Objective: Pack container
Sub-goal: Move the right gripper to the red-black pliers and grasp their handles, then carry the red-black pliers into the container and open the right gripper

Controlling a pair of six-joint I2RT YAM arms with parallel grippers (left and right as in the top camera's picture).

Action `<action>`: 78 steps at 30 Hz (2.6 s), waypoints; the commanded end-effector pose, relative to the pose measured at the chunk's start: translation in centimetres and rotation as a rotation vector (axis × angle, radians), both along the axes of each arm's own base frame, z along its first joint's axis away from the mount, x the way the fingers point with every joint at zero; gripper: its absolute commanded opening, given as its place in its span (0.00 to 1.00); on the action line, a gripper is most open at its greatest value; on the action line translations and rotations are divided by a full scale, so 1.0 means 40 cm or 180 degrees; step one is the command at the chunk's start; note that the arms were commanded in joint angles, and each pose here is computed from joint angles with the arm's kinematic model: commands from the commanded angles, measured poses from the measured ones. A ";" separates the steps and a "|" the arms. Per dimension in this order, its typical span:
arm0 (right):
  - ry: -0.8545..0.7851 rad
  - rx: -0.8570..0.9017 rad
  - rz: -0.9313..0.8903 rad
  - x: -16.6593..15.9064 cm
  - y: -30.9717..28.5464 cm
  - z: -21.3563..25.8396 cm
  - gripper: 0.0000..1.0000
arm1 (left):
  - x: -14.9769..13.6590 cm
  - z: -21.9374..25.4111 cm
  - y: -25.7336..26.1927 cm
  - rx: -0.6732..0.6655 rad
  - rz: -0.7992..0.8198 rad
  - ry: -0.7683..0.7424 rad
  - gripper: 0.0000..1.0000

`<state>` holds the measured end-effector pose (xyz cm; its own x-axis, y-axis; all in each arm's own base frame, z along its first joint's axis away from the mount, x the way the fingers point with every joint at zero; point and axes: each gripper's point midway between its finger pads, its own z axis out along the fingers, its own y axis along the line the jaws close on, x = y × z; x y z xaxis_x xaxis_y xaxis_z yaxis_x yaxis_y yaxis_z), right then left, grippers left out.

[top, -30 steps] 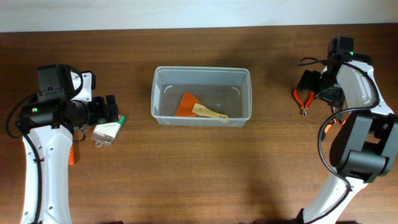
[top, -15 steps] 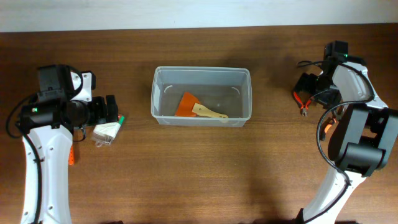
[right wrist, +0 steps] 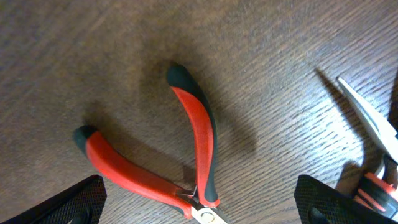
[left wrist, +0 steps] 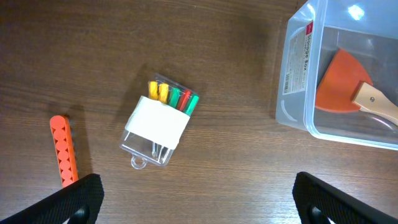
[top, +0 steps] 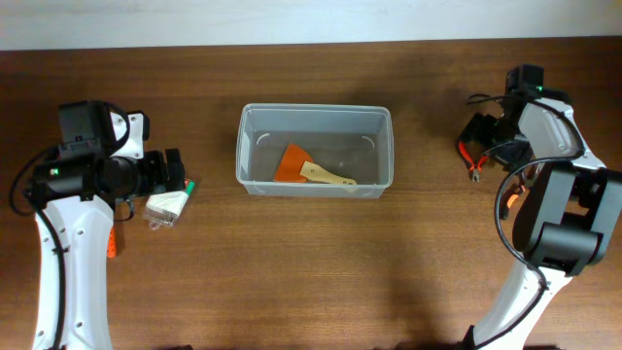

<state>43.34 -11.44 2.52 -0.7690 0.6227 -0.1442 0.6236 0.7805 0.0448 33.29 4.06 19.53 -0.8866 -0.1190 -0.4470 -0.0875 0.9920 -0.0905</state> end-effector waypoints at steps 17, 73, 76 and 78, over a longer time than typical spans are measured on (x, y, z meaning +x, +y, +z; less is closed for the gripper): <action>0.0308 -0.0027 -0.0293 -0.045 -0.022 -0.086 0.97 | 0.000 -0.007 -0.003 -0.0017 -0.0049 0.0018 0.99; -0.0860 -0.0687 0.3706 0.104 0.379 0.516 0.04 | 0.001 -0.006 -0.003 -0.0023 -0.0054 0.0010 0.99; -0.0847 -0.0658 0.4476 0.079 0.506 0.495 0.04 | 0.001 -0.006 -0.003 -0.0023 -0.0054 0.0010 0.99; -0.0833 -0.0550 0.4995 0.053 0.587 0.463 0.04 | 0.001 -0.006 -0.003 -0.0023 -0.0054 0.0010 0.99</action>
